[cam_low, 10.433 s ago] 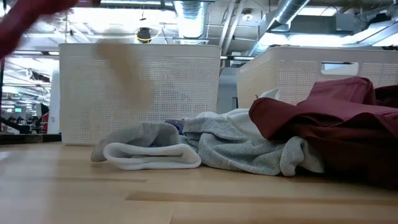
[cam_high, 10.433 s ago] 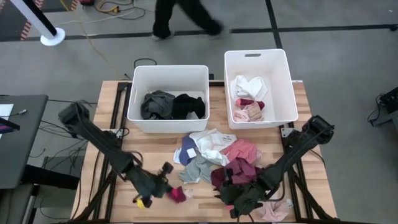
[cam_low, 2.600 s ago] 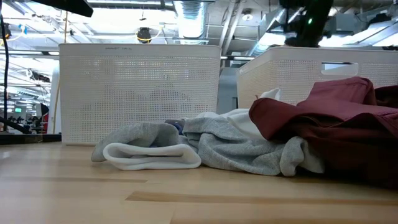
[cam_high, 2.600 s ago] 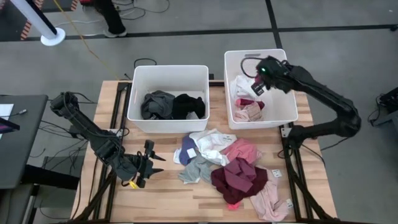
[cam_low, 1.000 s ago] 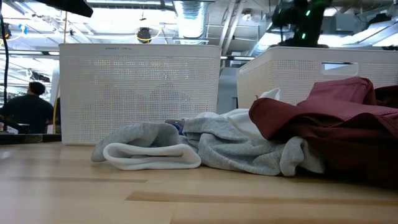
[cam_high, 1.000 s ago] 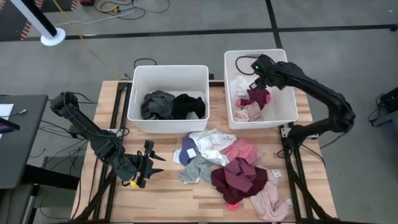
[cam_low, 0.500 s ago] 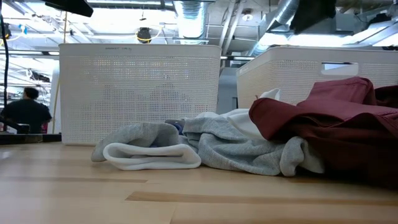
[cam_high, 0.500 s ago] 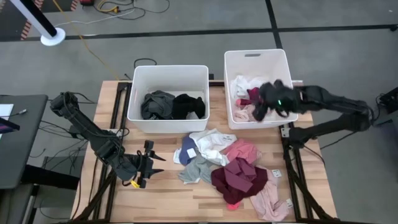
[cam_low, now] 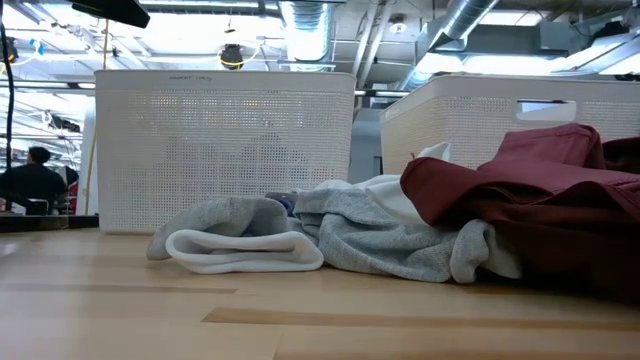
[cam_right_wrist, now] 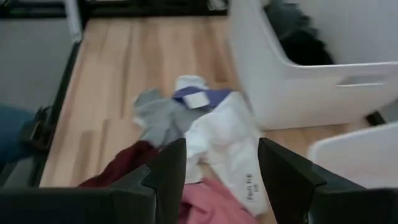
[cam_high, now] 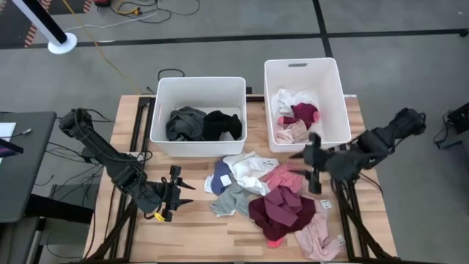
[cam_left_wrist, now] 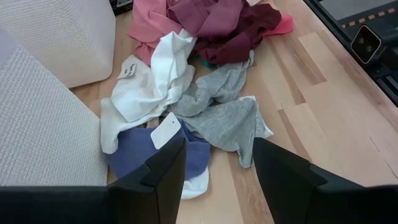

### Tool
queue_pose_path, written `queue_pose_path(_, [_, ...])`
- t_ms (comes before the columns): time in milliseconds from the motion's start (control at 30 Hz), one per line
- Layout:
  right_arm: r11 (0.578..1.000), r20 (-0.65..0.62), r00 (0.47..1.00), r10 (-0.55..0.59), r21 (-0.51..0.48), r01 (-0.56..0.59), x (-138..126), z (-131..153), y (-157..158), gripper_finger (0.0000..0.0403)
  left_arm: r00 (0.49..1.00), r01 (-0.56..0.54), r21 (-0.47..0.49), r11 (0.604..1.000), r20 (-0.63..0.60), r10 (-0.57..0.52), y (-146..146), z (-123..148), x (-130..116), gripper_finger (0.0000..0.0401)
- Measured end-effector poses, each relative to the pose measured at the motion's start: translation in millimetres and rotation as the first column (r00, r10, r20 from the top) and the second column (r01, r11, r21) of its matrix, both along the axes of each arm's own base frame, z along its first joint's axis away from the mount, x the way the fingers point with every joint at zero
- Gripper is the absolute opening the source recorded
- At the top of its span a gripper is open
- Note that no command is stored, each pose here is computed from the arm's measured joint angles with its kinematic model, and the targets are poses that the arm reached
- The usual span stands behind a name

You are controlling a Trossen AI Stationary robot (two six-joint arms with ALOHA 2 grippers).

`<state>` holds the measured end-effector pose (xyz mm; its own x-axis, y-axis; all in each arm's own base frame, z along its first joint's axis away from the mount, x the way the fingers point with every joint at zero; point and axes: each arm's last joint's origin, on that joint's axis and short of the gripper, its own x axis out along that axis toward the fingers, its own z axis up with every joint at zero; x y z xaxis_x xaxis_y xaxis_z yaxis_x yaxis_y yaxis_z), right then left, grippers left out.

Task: Sort clothes
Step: Put the white garment into the right white laundry organizer

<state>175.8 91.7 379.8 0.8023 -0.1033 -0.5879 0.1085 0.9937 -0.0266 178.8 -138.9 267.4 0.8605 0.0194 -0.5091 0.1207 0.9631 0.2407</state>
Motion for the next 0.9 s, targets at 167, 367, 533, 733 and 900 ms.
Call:
queue_pose_path(167, [0.995,-0.044,0.995,0.09,-0.028,-0.092,8.9,-12.9,29.3,0.0211,1.0,0.0,0.0,1.0,0.0,0.0,0.0,-0.1,0.0,0.0183])
queue_pose_path(367, [0.99,-0.093,0.989,0.117,-0.07,-0.123,33.3,-36.9,58.5,0.0211,1.0,0.0,0.001,1.0,0.0,0.0,0.0,-0.1,0.0,0.0183])
queue_pose_path(533, [0.987,-0.162,0.983,0.087,-0.118,-0.107,62.1,-66.8,73.4,0.0211,1.0,0.0,0.001,1.0,0.0,0.0,0.0,-0.1,0.0,0.0183])
queue_pose_path(733, [0.983,-0.26,0.965,0.008,-0.176,-0.056,96.9,-108.3,76.0,0.0211,1.0,0.0,0.001,1.0,0.0,0.0,0.0,-0.1,0.0,0.0183])
queue_pose_path(900, [0.978,-0.328,0.942,-0.072,-0.211,0.001,118.5,-136.9,67.6,0.0211,1.0,0.0,0.001,1.0,-0.001,0.0,0.1,-0.2,-0.1,0.0183])
